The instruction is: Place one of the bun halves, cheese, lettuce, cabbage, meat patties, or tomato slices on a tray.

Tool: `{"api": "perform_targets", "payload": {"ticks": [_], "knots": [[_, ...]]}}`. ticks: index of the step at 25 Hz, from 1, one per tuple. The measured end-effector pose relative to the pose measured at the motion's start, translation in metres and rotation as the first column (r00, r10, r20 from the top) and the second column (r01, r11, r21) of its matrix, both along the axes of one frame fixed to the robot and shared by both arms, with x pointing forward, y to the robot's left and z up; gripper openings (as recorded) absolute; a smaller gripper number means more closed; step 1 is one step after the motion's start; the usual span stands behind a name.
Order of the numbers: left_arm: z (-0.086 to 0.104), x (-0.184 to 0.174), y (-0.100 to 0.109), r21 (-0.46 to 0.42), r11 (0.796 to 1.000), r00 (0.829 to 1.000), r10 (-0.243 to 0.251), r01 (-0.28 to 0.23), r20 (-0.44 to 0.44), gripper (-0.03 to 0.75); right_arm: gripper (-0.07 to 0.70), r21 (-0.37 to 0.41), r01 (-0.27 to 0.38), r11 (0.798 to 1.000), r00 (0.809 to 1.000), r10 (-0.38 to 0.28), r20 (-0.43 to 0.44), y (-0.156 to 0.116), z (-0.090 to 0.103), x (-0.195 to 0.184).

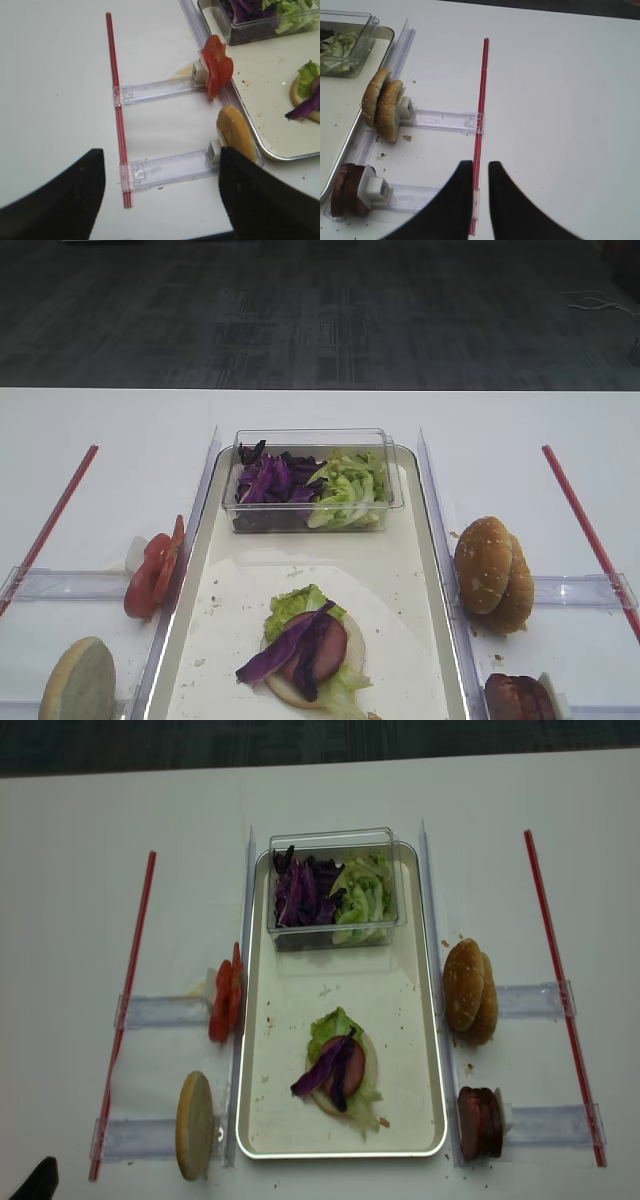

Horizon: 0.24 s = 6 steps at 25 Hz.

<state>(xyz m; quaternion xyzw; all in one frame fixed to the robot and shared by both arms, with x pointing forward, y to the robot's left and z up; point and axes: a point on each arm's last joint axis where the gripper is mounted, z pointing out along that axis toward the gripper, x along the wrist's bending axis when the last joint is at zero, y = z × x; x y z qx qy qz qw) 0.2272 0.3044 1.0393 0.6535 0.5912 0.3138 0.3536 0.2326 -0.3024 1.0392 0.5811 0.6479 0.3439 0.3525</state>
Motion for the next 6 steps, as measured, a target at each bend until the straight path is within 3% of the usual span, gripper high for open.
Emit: {"api": "perform_targets", "payload": {"ticks": [1,4,6], "knots": [[0.0000,0.0000,0.0000,0.000,1.000,1.000,0.000,0.000,0.000,0.484,0.201,0.000,0.000,1.000,1.000,0.000,0.000,0.0000,0.0000,0.0000],[0.0000,0.0000,0.0000,0.000,1.000,1.000,0.000,0.000,0.000,0.484,0.542,-0.001,0.000,1.000,1.000,0.000,0.000,-0.0001,0.0000,0.0000],[0.0000,0.0000,0.0000,0.000,1.000,1.000,0.000,0.000,0.000,0.484,0.634,-0.001,0.000,1.000,1.000,0.000,0.000,-0.0001,0.0000,0.0000]]}}
